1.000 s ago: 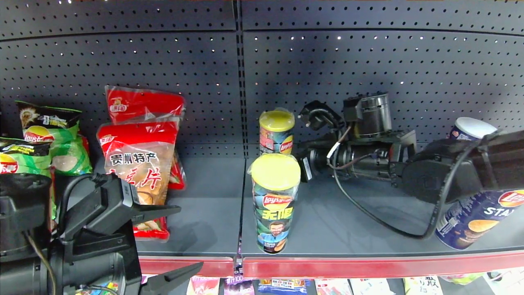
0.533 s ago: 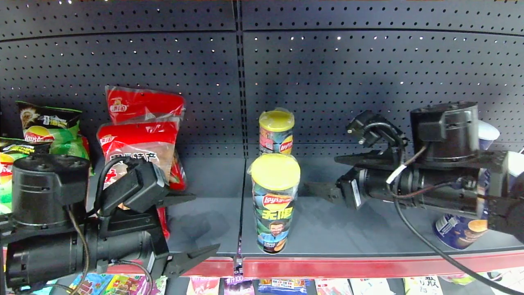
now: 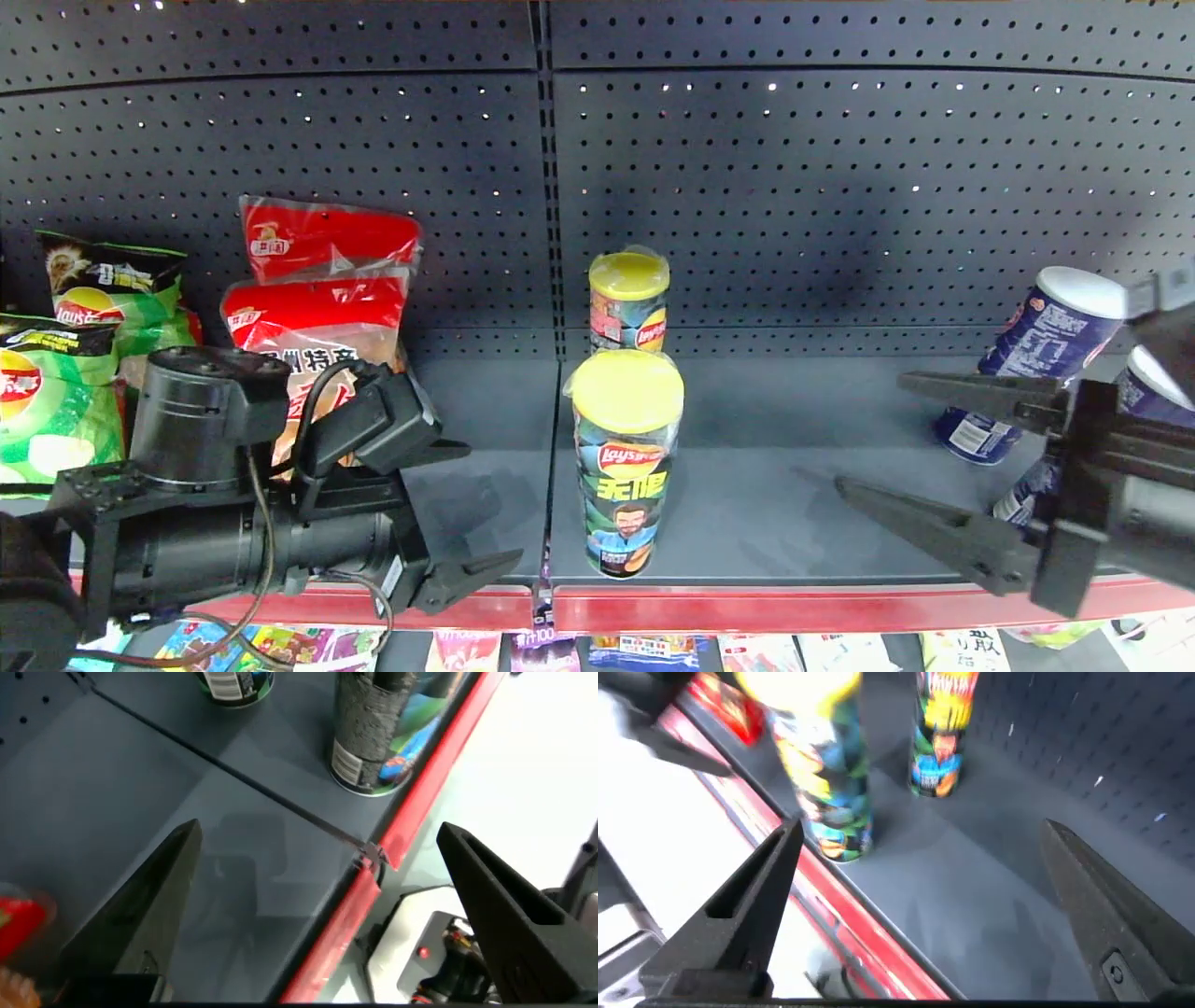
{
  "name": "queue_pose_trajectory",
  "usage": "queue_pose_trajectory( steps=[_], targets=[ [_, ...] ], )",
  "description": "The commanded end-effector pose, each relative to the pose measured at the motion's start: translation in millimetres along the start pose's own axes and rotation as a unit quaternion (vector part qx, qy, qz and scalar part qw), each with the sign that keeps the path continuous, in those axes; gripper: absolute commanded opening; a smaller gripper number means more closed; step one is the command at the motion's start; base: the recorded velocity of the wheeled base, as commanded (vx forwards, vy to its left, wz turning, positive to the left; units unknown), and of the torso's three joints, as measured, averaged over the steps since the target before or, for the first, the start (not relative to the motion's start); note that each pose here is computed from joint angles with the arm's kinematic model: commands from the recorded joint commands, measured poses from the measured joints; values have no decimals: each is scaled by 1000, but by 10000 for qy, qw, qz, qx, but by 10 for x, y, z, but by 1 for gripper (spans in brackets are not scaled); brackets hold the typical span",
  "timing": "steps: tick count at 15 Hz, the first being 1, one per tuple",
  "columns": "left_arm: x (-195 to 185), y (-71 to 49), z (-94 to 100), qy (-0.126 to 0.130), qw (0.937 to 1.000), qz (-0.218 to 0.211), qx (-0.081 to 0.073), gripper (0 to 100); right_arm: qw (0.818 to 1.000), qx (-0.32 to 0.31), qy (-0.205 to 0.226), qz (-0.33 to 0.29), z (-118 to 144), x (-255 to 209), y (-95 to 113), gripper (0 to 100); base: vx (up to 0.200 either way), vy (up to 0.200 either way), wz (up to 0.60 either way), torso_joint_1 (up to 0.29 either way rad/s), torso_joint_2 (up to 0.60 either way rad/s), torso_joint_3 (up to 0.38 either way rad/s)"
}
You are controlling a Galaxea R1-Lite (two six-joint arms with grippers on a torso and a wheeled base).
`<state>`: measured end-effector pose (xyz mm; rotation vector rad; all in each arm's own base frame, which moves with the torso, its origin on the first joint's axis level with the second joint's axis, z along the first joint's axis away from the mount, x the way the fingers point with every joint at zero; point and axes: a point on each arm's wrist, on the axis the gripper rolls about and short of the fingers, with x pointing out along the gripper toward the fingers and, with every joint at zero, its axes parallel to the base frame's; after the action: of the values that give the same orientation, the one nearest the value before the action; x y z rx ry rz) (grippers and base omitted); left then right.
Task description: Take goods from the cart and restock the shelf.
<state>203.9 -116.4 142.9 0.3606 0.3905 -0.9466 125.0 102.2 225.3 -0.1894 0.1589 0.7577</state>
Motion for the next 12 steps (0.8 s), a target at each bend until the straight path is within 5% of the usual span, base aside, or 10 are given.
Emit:
queue_pose_trajectory(
  steps=[1, 12],
  targets=[
    [190, 54, -3, 153, 9998, -79, 49, 100, 9967, -47, -782, -190, 84, -481, 21, 100, 0, 0, 0, 0, 0, 0],
    [578, 203, 57, 326, 9994, 5, 62, 100, 9894, 26, -1147, -894, 115, -797, -32, 100, 0, 0, 0, 0, 0, 0]
  ],
)
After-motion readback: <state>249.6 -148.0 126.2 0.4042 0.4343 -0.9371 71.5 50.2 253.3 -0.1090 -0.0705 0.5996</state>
